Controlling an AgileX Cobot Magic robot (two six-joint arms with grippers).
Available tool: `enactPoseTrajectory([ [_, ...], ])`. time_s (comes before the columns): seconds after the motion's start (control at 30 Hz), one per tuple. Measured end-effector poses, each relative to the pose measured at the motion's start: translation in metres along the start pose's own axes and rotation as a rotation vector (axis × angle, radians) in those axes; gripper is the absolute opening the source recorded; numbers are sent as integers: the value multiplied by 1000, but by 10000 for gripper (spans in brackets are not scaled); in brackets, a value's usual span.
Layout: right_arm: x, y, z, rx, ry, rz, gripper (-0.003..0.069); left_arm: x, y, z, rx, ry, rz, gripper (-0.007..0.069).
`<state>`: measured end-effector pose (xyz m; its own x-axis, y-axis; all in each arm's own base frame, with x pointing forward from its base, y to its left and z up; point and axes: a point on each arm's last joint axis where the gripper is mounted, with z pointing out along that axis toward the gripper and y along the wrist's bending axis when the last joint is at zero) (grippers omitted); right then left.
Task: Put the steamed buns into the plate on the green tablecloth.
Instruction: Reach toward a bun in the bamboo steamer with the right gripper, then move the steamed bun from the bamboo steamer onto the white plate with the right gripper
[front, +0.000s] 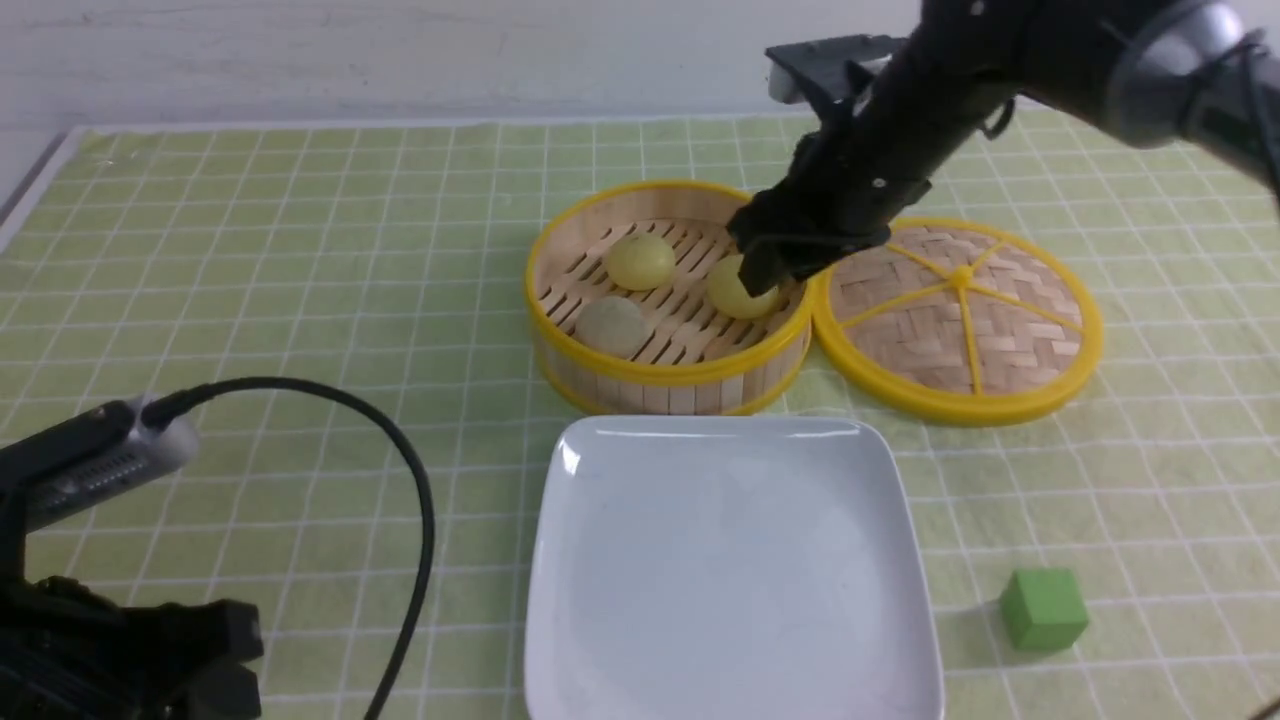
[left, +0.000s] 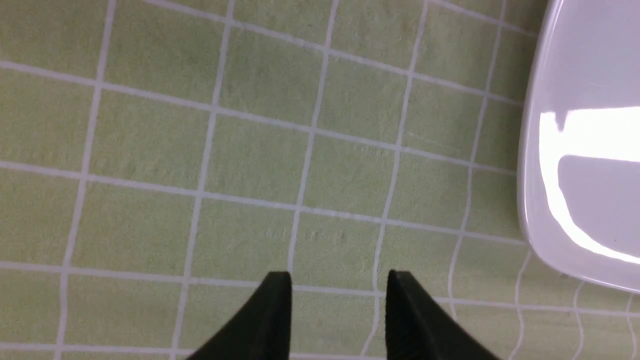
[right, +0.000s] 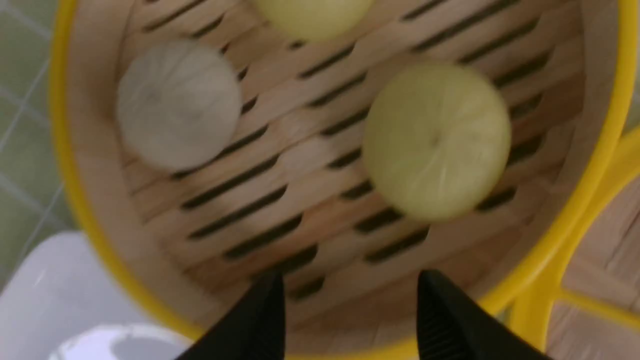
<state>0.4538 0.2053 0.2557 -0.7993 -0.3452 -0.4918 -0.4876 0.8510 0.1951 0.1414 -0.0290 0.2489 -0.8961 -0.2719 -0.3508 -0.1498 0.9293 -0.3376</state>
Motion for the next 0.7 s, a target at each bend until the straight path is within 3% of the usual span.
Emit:
enactPoseTrajectory([
  [0.2, -17, -16, 48, 73, -16, -18, 372, 0, 0, 0, 1, -1, 0, 322],
  [0.3, -18, -20, 64, 73, 1, -20, 288, 0, 0, 0, 1, -1, 0, 322],
  [0.37, -20, -19, 60, 70, 6, -24, 157, 0, 0, 0, 1, -1, 0, 322],
  [0.4, -20, -19, 60, 69, 12, -26, 143, 0, 0, 0, 1, -1, 0, 322],
  [0.43, -22, -17, 52, 66, 14, -35, 48, 0, 0, 0, 1, -1, 0, 322],
  [0.47, -24, -15, 45, 64, 18, -42, 25, 0, 0, 0, 1, -1, 0, 322],
  [0.57, -35, -6, 9, 63, -27, -62, 12, 0, 0, 0, 1, -1, 0, 322],
  [0.7, -49, 14, -79, 70, -183, -61, 12, 2, 0, 0, 0, 17, -2, 322],
])
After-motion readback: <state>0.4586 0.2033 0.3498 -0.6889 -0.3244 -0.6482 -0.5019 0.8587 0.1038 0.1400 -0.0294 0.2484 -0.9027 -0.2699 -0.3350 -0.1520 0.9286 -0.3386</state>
